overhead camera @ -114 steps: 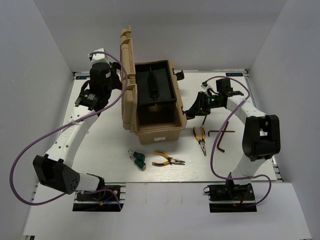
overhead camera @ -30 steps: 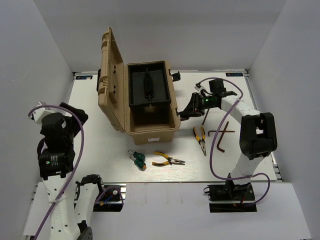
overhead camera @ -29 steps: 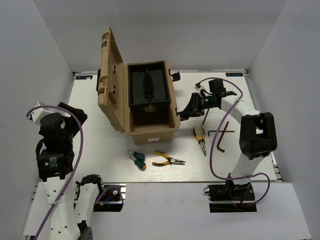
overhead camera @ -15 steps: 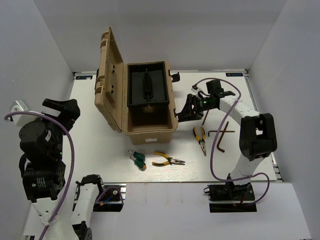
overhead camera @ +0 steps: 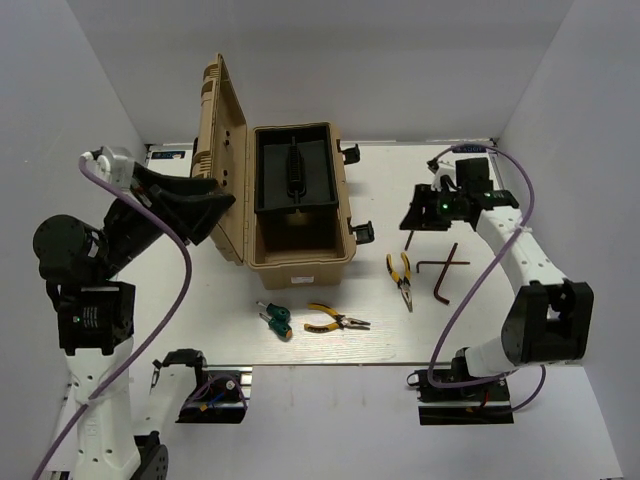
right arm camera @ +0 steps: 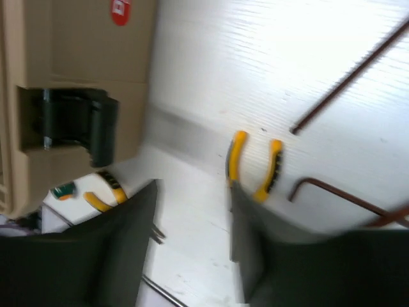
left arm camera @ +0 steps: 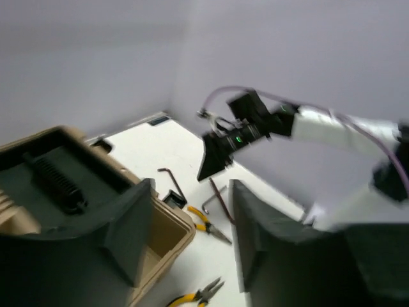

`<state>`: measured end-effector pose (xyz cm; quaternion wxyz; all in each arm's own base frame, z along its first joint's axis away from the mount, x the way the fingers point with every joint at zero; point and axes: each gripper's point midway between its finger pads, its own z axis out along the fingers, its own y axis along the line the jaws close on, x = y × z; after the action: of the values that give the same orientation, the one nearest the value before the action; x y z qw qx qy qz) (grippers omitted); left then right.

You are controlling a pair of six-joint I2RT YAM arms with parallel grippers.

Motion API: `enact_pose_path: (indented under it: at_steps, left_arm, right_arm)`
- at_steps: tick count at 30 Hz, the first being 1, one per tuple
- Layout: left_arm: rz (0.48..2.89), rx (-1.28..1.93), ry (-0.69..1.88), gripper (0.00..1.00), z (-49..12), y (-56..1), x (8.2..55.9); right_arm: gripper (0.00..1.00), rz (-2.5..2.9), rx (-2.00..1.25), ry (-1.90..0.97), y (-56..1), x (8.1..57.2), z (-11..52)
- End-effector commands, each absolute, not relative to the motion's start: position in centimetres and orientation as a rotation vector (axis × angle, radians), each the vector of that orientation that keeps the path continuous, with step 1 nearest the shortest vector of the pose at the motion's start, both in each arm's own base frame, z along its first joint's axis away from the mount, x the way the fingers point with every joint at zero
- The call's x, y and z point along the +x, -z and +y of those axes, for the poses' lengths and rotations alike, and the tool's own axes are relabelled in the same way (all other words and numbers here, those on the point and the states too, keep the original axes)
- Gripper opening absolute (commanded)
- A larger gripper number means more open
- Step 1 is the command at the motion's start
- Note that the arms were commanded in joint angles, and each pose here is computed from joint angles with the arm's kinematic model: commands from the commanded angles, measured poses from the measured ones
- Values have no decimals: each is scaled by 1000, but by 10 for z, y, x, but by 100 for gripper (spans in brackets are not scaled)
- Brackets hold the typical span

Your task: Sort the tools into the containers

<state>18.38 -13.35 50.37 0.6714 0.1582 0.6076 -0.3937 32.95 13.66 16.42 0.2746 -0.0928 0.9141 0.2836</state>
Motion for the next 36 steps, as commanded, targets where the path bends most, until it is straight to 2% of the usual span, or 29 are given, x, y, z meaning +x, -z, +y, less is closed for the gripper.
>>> enact_pose_path:
  at_steps: [1, 4, 8, 13, 17, 23, 29, 31, 35, 36]
  left_arm:
    - [1233, 723, 973, 57, -164, -510, 142]
    - [1240, 758, 1002, 43, -169, -502, 145]
    - [1282, 804, 1094, 38, -180, -485, 160]
    - [1412, 832, 1207, 44, -203, -438, 191]
    - [1523, 917, 1205, 44, -229, -393, 202]
    - [1641, 1106, 1159, 44, -274, -351, 176]
    - [1657, 1201, 1015, 44, -293, -341, 156]
    - [1759, 1244, 960, 44, -301, -309, 158]
    - [1964, 1420, 760, 43, -319, -218, 133]
    - [2002, 1402, 633, 43, -314, -205, 139]
  right_arm:
    - [44, 2431, -251, -621, -167, 327, 111]
    - [21, 2412, -234, -593, -169, 326, 102]
    - [18, 2405, -220, -577, -170, 326, 96]
    - [18, 2402, -194, -566, -171, 327, 89]
    - [20, 2401, -172, -552, -170, 329, 83]
    - [20, 2417, -149, -550, -164, 331, 79]
    - [21, 2431, -115, -542, -157, 332, 69]
    - [21, 2436, -117, -541, -154, 332, 68]
    - [32, 2434, -146, -535, -154, 331, 66]
    - [41, 2433, -192, -528, -154, 329, 66]
